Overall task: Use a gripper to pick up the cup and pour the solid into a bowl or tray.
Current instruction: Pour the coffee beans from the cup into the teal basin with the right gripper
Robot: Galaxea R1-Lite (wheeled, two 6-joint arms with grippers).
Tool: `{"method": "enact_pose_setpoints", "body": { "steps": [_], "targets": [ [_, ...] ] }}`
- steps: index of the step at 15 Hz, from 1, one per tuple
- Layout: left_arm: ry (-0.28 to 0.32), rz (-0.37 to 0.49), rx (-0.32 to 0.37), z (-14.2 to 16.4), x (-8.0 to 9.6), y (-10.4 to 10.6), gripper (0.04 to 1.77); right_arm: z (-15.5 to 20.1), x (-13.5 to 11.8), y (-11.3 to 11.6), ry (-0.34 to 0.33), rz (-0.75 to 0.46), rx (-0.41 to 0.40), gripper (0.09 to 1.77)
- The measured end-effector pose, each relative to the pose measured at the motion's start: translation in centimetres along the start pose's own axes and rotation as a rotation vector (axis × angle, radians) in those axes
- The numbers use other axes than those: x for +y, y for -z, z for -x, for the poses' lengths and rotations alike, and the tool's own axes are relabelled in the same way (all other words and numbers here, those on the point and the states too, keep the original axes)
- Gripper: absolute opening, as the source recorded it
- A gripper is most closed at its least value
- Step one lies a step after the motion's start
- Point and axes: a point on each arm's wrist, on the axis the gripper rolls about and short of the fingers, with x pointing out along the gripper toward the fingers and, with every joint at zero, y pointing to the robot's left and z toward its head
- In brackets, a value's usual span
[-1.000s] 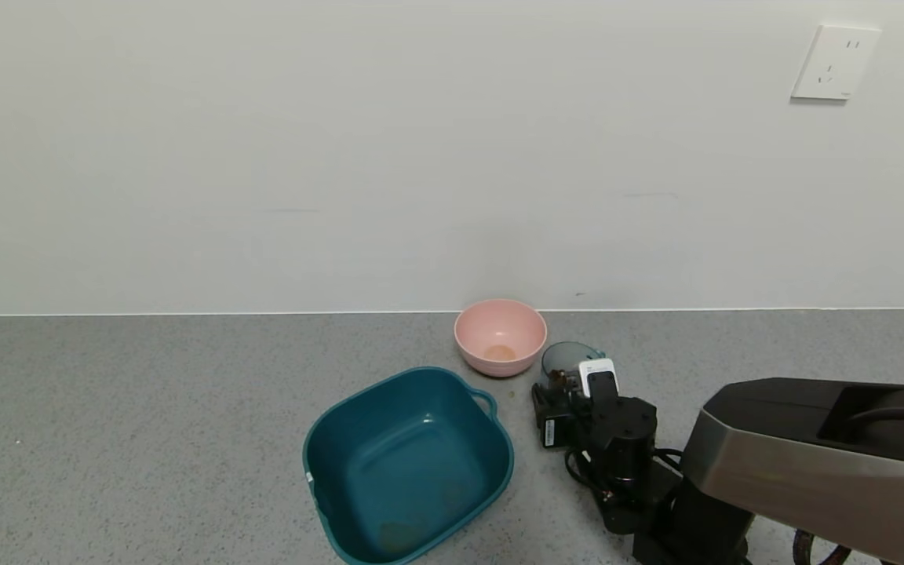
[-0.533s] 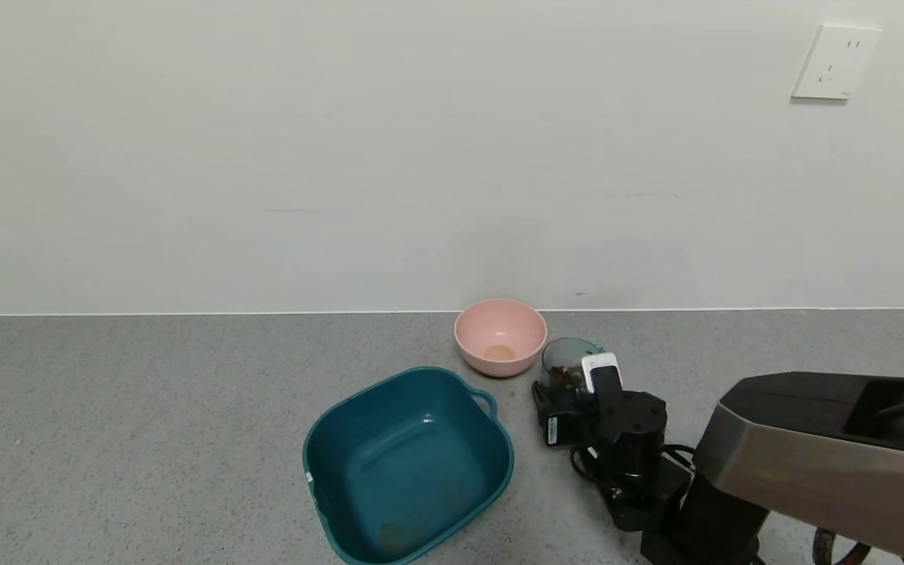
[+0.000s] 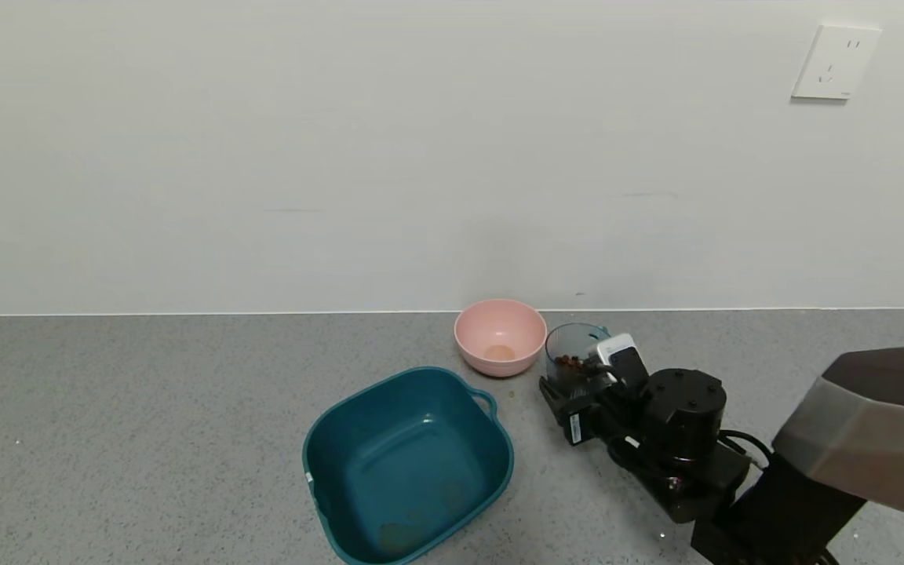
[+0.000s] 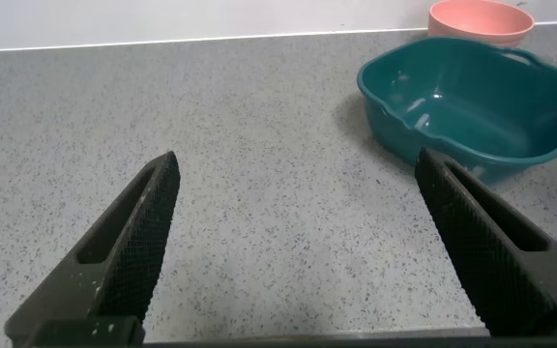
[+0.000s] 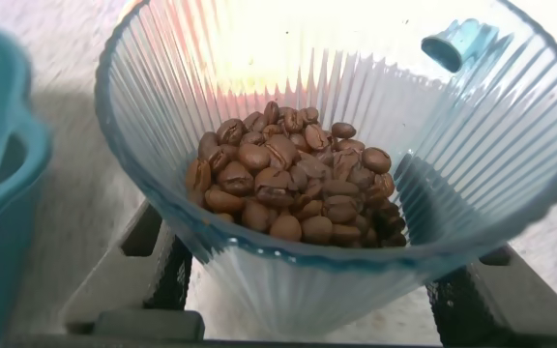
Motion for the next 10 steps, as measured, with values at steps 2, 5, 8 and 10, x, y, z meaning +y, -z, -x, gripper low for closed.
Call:
{"method": "enact_pose_setpoints", "body": {
  "steps": [2, 5, 8, 10],
  "targets": [
    [0.0, 0.0, 0.0, 0.0, 0.0, 0.0, 1.75, 0.6, -0.4, -0.9, -0.032, 0.05, 0.007, 1.36],
    [0.0, 0.0, 0.0, 0.0, 0.0, 0.0, 1.75, 1.5, -0.7, -2.1, -0.074, 0.12, 0.07, 1.36],
    [0.0, 0.0, 0.0, 0.0, 0.0, 0.0, 1.75, 1.7, -0.6, -3.9, -0.093, 0.232, 0.066, 1.36],
    [0.0, 0.0, 0.0, 0.0, 0.0, 0.0, 1.75, 1.8, -0.4, -4.8, -0.115, 0.326, 0.068, 1.35]
  ]
}}
